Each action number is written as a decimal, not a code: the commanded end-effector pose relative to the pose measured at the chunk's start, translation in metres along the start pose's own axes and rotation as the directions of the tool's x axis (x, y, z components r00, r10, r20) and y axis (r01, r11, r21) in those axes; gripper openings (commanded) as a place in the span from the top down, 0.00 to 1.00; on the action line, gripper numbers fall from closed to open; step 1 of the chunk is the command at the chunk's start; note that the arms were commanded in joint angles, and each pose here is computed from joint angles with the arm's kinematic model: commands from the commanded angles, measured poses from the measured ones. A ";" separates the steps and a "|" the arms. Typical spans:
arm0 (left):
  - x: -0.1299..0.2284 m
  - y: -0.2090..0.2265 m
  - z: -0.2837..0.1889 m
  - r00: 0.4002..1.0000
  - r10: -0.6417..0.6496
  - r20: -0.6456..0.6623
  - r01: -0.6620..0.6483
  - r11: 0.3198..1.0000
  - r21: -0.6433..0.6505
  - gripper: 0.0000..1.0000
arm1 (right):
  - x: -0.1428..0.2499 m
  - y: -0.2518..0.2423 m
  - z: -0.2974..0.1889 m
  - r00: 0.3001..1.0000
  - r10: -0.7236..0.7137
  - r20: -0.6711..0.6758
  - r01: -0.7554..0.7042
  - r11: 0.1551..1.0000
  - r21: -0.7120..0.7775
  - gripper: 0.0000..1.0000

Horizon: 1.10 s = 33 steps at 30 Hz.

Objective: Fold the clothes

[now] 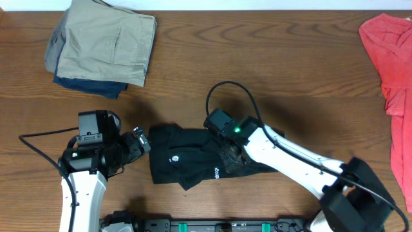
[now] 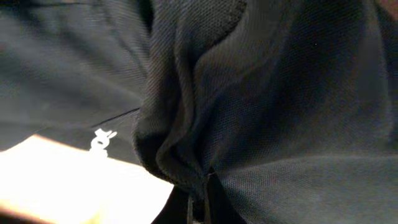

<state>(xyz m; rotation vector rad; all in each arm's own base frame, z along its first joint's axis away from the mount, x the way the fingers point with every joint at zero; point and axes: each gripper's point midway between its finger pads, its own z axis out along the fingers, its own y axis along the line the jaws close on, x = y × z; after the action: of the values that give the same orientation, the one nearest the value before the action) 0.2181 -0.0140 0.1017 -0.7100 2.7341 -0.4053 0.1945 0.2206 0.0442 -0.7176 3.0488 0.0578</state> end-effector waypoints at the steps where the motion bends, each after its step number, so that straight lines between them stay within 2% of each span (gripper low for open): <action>1: -0.001 -0.001 0.000 1.000 0.013 -0.005 -0.013 1.000 0.006 0.02 | 0.000 0.017 -0.010 1.000 -0.015 -0.001 0.014 0.995 -0.097 0.80; 2: -0.001 -0.001 0.000 1.000 0.013 -0.005 -0.013 1.000 0.006 0.02 | 0.000 0.018 -0.009 1.000 -0.015 -0.006 0.014 0.995 -0.104 0.67; 3: -0.001 -0.001 0.000 1.000 0.013 -0.005 -0.013 1.000 0.006 0.02 | 0.001 0.020 -0.010 1.000 -0.017 -0.010 0.015 0.994 -0.112 0.59; 6: 0.000 -0.001 0.000 1.000 0.012 -0.005 -0.012 1.000 0.005 0.02 | 0.003 0.022 -0.010 1.000 -0.017 -0.017 0.014 0.992 -0.128 0.57; 10: 0.000 -0.001 0.000 1.000 0.012 -0.005 -0.012 1.000 0.006 0.02 | 0.004 0.018 -0.012 1.000 0.002 -0.028 -0.005 0.992 -0.123 0.60; 14: -0.001 -0.001 0.000 1.000 0.013 -0.005 -0.013 1.000 0.006 0.02 | -0.003 0.003 -0.028 0.996 0.087 -0.020 -0.089 0.988 -0.123 0.59; 19: -0.001 -0.001 0.000 1.000 0.013 -0.005 -0.013 1.000 0.006 0.02 | -0.019 -0.035 -0.041 0.980 0.195 0.032 -0.192 0.978 -0.081 0.54; 23: 0.000 -0.001 0.000 1.000 0.012 -0.006 -0.012 1.000 0.005 0.02 | -0.025 -0.063 -0.040 0.957 0.287 0.032 -0.284 0.955 -0.080 0.57; 25: -0.001 -0.001 0.000 1.000 0.012 -0.005 -0.012 1.000 0.006 0.02 | -0.028 -0.070 -0.039 0.955 0.295 0.035 -0.291 0.952 -0.090 0.60; 31: 0.000 -0.001 0.000 1.000 0.012 -0.005 -0.012 1.000 0.006 0.02 | -0.038 -0.071 -0.025 0.957 0.287 0.039 -0.282 0.954 -0.100 0.61; 33: 0.000 -0.001 0.000 1.000 0.012 -0.005 -0.012 1.000 0.006 0.02 | -0.040 -0.070 -0.016 0.957 0.289 0.021 -0.286 0.953 -0.099 0.65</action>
<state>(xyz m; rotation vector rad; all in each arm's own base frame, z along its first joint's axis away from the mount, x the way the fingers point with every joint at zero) 0.2180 -0.0140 0.1017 -0.7102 2.7344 -0.4053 0.2619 0.1735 0.0725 -0.2478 3.0690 0.2283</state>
